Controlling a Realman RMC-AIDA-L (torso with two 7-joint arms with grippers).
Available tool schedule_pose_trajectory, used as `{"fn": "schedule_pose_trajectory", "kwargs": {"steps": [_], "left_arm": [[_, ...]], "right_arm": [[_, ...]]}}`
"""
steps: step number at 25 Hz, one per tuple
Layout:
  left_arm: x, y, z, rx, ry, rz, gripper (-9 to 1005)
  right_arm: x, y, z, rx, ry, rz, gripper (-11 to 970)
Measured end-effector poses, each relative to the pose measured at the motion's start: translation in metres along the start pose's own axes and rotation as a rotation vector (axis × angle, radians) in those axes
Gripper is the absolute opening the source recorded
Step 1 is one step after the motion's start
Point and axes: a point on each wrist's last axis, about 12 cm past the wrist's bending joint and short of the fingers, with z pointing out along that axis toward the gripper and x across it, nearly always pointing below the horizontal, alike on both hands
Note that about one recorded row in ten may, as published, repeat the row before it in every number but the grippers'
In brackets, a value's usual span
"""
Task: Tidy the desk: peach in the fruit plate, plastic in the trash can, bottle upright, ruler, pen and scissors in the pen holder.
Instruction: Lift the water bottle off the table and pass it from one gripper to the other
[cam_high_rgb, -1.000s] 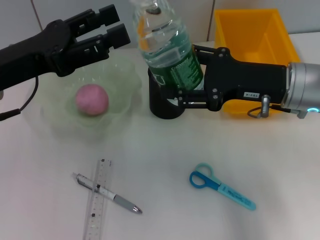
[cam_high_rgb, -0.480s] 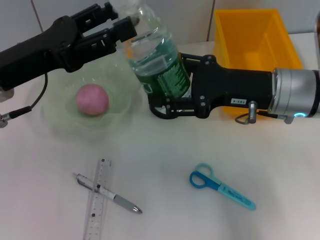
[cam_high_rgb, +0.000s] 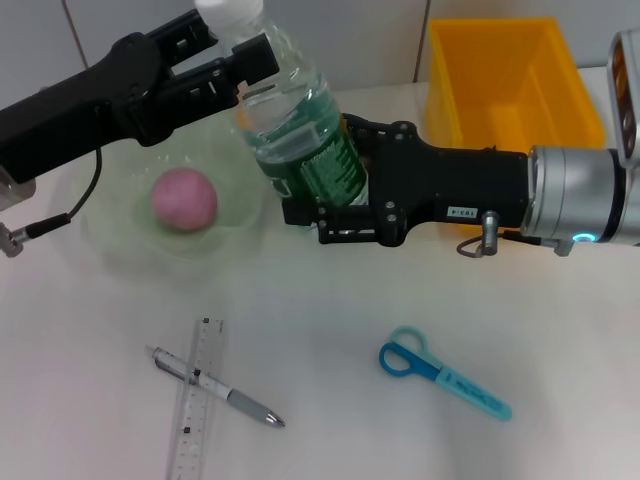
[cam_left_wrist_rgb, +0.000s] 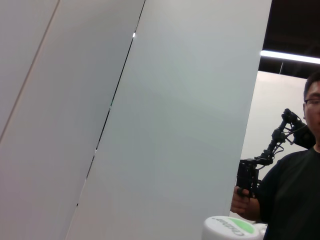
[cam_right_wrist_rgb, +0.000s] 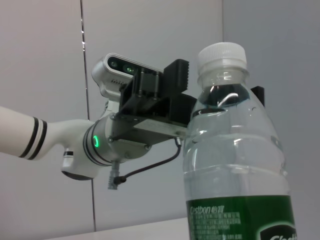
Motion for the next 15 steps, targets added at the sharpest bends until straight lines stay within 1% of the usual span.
{"fn": "schedule_pose_trajectory", "kwargs": {"steps": [15], "left_arm": [[0.0049,-0.0001,0.0022,0.001,-0.019,0.01,781]], "right_arm": [[0.0007,0.0018,0.0039,-0.015,-0.002,0.007,766]]}}
